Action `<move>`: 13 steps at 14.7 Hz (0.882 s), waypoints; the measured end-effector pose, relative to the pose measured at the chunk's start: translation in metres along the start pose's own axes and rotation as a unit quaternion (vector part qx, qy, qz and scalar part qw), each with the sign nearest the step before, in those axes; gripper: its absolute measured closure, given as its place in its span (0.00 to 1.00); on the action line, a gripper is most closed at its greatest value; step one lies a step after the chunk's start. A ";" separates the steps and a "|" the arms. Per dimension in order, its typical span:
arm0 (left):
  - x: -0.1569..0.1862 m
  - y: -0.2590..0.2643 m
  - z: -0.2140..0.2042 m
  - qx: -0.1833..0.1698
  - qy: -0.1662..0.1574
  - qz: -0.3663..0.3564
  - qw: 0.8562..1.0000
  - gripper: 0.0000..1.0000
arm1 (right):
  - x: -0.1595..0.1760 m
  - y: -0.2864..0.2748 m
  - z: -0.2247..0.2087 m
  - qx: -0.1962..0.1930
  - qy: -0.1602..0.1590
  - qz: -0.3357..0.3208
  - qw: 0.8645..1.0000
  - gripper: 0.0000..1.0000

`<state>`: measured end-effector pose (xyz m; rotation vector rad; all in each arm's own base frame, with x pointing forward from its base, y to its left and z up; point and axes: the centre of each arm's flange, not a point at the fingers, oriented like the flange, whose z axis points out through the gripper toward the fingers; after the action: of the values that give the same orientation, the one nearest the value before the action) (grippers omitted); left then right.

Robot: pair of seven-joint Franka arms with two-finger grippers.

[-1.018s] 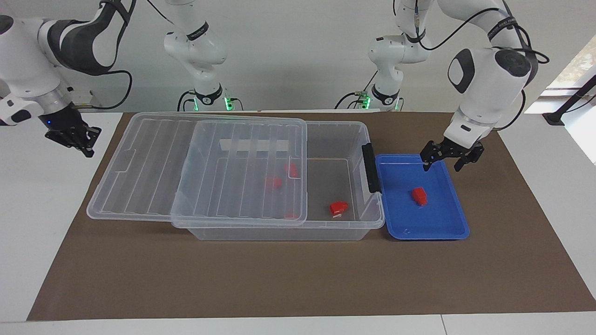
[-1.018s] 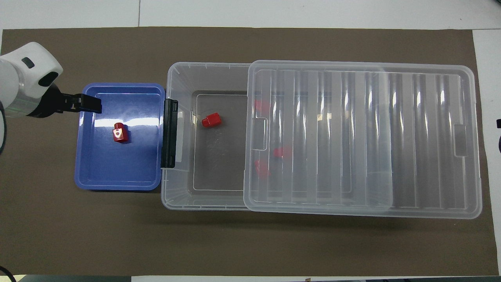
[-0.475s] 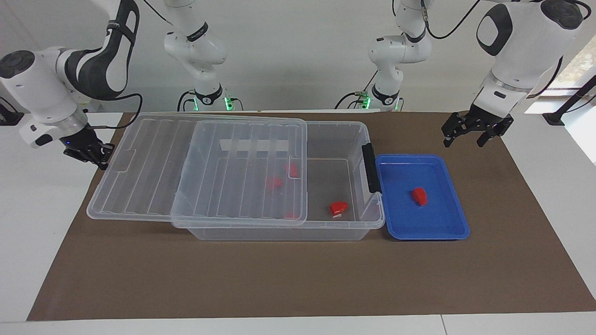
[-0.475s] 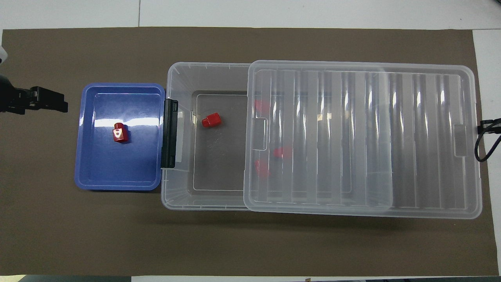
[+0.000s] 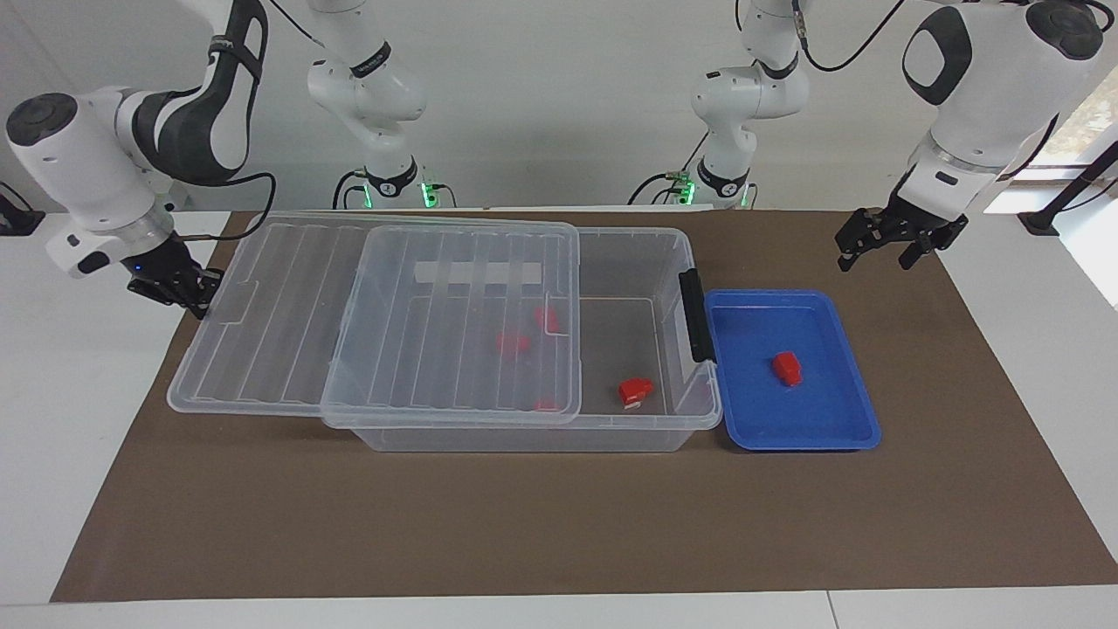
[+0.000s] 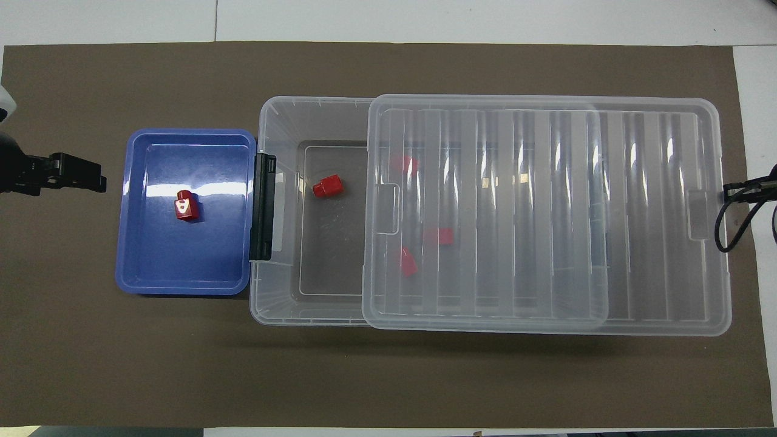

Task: Place red block in blue tray from box
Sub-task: 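Slide the clear lid back over the box with the right gripper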

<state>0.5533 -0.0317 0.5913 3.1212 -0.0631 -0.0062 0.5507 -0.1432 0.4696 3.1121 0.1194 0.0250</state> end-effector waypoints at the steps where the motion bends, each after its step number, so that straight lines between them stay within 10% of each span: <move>1: -0.001 0.000 0.000 0.000 0.000 0.000 1.000 0.00 | 0.002 -0.009 0.002 0.001 -0.002 -0.001 1.000 0.99; 13: -0.002 0.002 -0.002 0.005 0.002 0.003 1.000 0.00 | 0.015 -0.095 0.005 0.004 -0.007 0.014 1.000 0.99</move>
<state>0.5511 -0.0334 0.5936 3.1301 -0.0732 0.0017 0.5584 -0.0477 0.4624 3.1221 0.0770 0.0045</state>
